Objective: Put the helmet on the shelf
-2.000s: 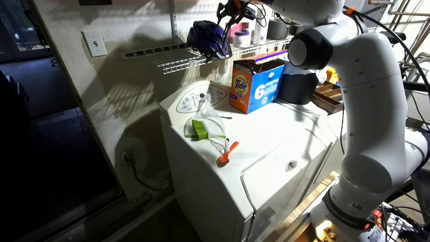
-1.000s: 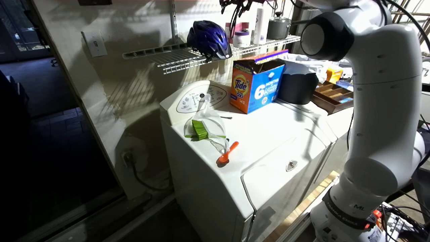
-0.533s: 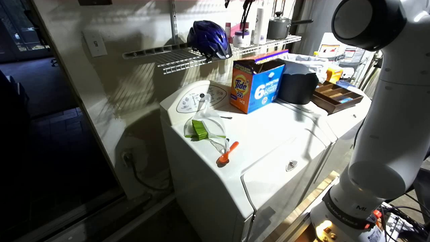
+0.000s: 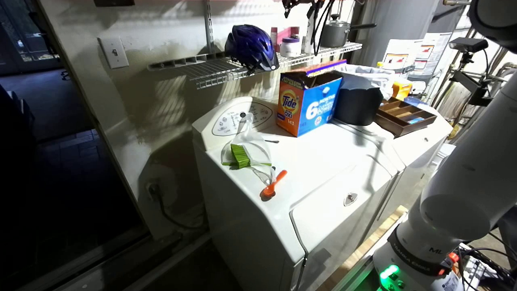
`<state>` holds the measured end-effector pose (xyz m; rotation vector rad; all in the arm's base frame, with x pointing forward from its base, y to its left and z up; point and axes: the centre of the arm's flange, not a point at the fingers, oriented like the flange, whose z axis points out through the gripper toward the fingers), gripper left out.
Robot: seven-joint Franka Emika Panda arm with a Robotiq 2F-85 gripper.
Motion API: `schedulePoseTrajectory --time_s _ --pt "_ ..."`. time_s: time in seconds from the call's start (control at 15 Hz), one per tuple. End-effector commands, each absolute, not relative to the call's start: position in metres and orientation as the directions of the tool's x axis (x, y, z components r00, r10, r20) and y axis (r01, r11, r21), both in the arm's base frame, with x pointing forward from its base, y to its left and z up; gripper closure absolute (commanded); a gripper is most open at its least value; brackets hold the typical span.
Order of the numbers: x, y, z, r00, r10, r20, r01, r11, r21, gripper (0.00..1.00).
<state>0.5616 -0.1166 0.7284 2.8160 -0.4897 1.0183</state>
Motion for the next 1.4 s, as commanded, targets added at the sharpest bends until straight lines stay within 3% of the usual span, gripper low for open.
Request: schedulePoseTrajectory --time_s 0.0,0.93,1.33 --pt "0.491 -0.104 0.684 0.729 -0.264 0.632 -0.355 -0.935 0.019 0.00" --pt "0.428 -0.091 0.648 0.651 -0.266 0.711 -0.375 -0.927 -0.004 0.00" --pt "0.438 -0.094 0.655 0.668 -0.272 0.693 -0.366 -0.931 -0.013 0.00"
